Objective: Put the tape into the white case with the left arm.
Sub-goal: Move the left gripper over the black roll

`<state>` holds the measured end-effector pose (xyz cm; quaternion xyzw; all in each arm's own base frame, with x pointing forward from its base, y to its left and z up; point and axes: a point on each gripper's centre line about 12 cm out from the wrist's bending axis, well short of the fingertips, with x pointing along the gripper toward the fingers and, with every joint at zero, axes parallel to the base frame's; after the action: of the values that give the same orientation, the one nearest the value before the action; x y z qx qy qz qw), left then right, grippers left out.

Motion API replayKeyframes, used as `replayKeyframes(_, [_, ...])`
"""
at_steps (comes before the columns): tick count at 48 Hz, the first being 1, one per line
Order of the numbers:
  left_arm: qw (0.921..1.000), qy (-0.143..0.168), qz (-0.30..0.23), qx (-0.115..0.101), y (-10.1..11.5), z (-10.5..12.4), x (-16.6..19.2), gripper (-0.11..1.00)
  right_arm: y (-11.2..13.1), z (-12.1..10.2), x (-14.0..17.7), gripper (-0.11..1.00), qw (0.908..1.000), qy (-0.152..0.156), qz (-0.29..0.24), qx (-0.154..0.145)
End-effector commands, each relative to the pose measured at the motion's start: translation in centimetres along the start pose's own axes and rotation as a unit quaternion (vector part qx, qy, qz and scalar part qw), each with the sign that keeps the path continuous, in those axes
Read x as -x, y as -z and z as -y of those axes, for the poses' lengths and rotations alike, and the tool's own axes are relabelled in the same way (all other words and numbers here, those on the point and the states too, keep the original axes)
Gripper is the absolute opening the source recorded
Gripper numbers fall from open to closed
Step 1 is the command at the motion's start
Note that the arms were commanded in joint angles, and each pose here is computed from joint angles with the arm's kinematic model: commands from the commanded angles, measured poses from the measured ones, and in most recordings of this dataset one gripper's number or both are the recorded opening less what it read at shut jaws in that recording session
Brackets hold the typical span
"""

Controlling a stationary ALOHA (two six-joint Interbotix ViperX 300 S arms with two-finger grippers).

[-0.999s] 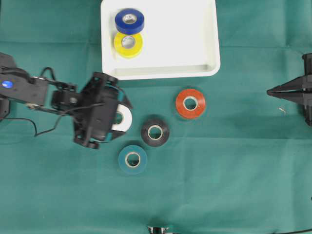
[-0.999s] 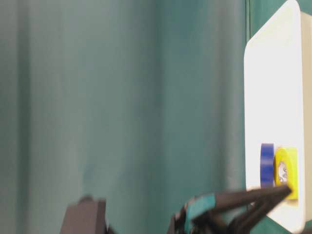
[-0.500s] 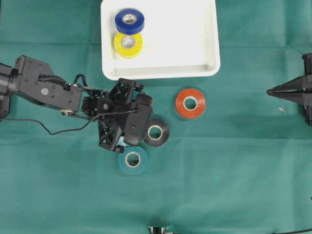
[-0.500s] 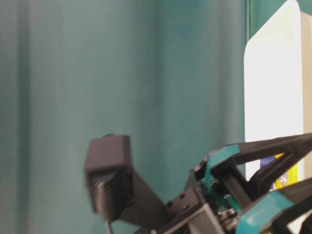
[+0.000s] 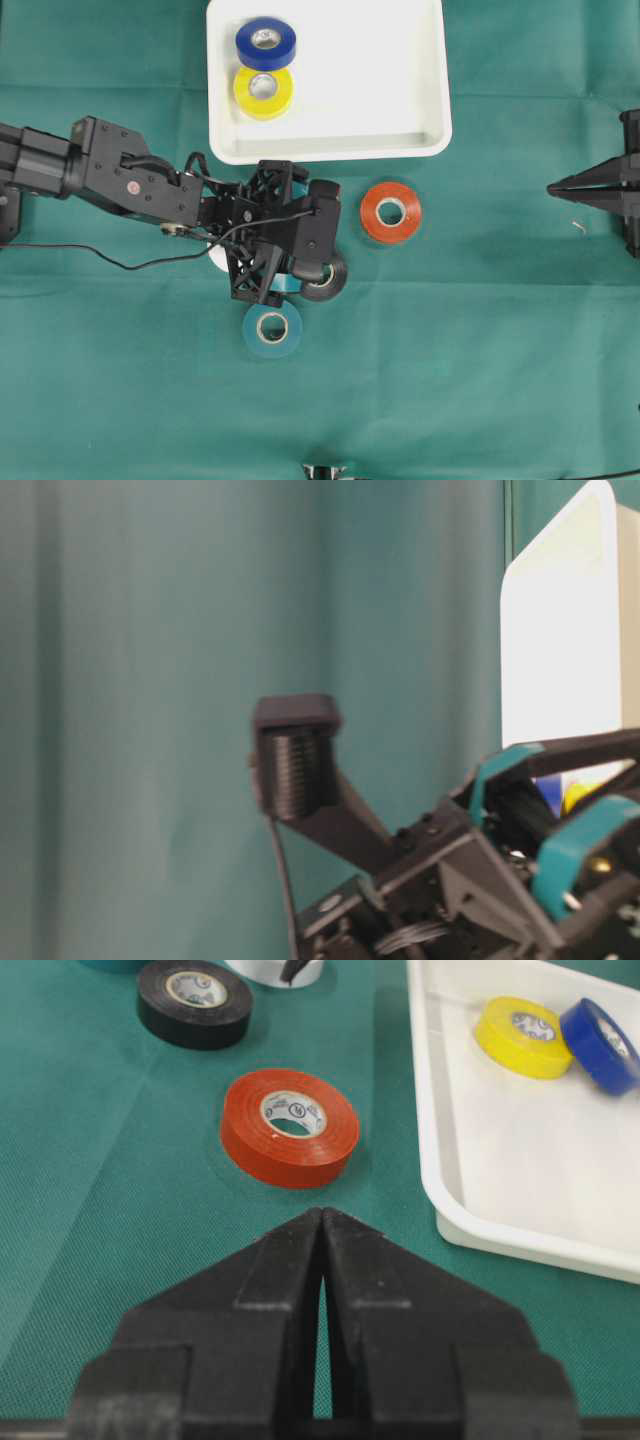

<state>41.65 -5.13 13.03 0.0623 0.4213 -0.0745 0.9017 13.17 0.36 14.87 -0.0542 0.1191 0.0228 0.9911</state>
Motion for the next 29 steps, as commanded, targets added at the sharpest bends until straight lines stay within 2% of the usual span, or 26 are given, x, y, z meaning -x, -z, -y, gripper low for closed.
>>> replayKeyframes(1, [0.9999,0.000,0.011,0.001,-1.1,0.0,0.3,0.81,0.2,0.0,0.0,-0.09,1.0000,-0.001,-0.001,0.002])
replayKeyframes(29, [0.9999,-0.004,-0.008,0.008,-0.9,-0.8,-2.3,0.81,0.2,0.0,0.0,-0.09,1.0000,-0.001,-0.001,0.002])
